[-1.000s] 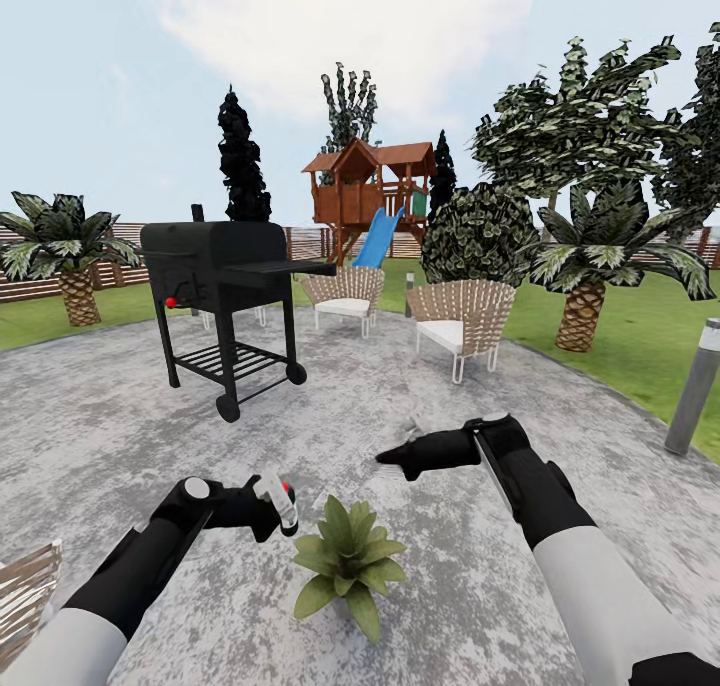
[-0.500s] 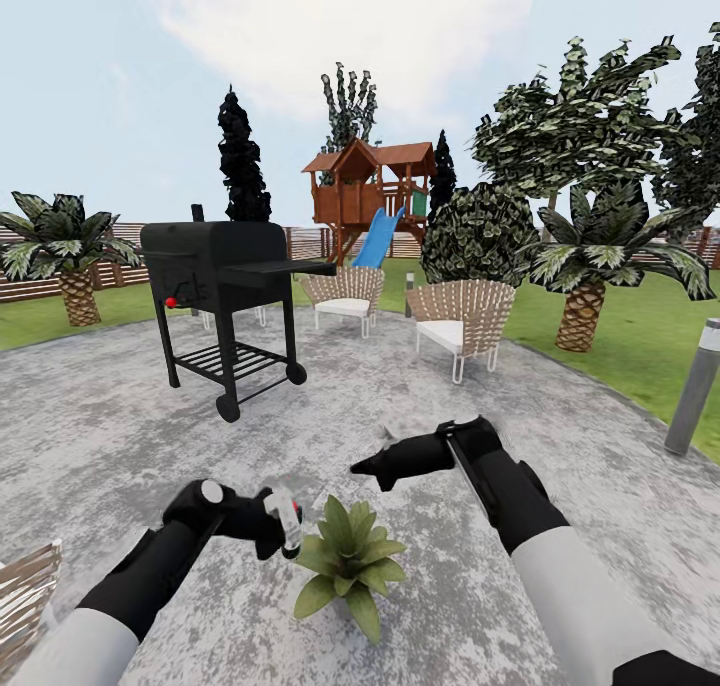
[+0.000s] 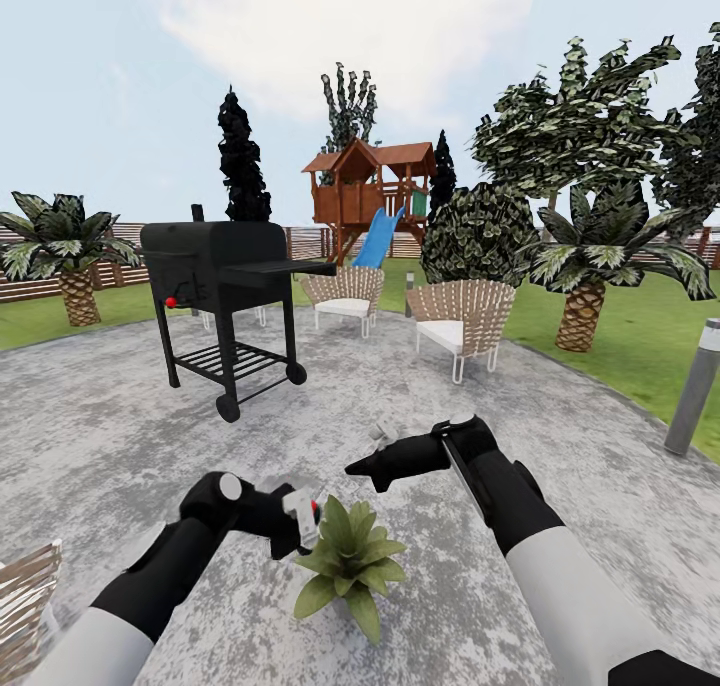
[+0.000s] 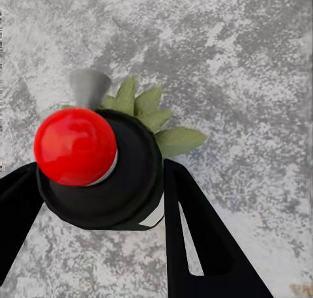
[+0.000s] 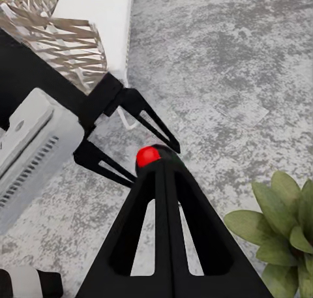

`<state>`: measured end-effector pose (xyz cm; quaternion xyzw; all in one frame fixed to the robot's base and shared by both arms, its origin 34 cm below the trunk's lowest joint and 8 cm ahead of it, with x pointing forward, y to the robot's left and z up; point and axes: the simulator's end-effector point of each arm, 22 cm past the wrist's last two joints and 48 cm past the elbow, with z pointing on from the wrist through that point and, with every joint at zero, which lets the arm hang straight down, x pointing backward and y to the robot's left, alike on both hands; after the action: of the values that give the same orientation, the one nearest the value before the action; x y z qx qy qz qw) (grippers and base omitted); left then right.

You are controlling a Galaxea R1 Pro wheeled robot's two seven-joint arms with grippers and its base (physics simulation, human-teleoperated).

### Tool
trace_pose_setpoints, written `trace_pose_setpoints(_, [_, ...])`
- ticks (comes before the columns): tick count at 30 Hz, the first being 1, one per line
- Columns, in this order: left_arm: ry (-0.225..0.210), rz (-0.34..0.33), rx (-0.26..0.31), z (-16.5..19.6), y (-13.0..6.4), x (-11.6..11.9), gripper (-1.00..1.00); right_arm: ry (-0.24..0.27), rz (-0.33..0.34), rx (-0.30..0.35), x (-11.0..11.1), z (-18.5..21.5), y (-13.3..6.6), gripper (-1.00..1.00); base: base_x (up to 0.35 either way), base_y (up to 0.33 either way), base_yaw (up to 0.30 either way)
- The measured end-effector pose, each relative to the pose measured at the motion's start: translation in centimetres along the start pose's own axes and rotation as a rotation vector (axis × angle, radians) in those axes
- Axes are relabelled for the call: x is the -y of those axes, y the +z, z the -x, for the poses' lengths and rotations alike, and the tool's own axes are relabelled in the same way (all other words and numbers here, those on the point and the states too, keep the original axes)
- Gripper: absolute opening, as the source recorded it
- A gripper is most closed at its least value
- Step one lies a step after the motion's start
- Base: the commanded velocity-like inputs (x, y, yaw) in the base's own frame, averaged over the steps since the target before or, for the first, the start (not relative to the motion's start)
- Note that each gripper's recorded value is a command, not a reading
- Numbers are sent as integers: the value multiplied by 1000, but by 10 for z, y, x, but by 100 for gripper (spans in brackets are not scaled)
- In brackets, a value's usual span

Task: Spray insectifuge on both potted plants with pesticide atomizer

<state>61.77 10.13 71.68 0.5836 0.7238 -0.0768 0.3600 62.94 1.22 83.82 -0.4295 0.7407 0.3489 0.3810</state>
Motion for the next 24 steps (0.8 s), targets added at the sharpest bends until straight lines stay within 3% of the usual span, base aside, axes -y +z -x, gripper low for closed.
trace_pose_setpoints(4, [32, 20, 29, 18, -7, -3, -100, 0, 1, -1, 0, 0, 0, -100, 0, 0, 0])
trace_pose_setpoints(11, [45, 12, 60, 37, -4, 4, -100, 0, 2, -2, 0, -1, 0, -100, 0, 0, 0])
trace_pose_setpoints(16, [77, -13, 59, 46, 3, 17, -100, -1, 2, -2, 0, -1, 0, -100, 0, 0, 0])
trace_pose_setpoints(24, [92, -17, 73, 56, 4, 21, -100, -1, 2, -2, 0, -1, 0, -100, 0, 0, 0])
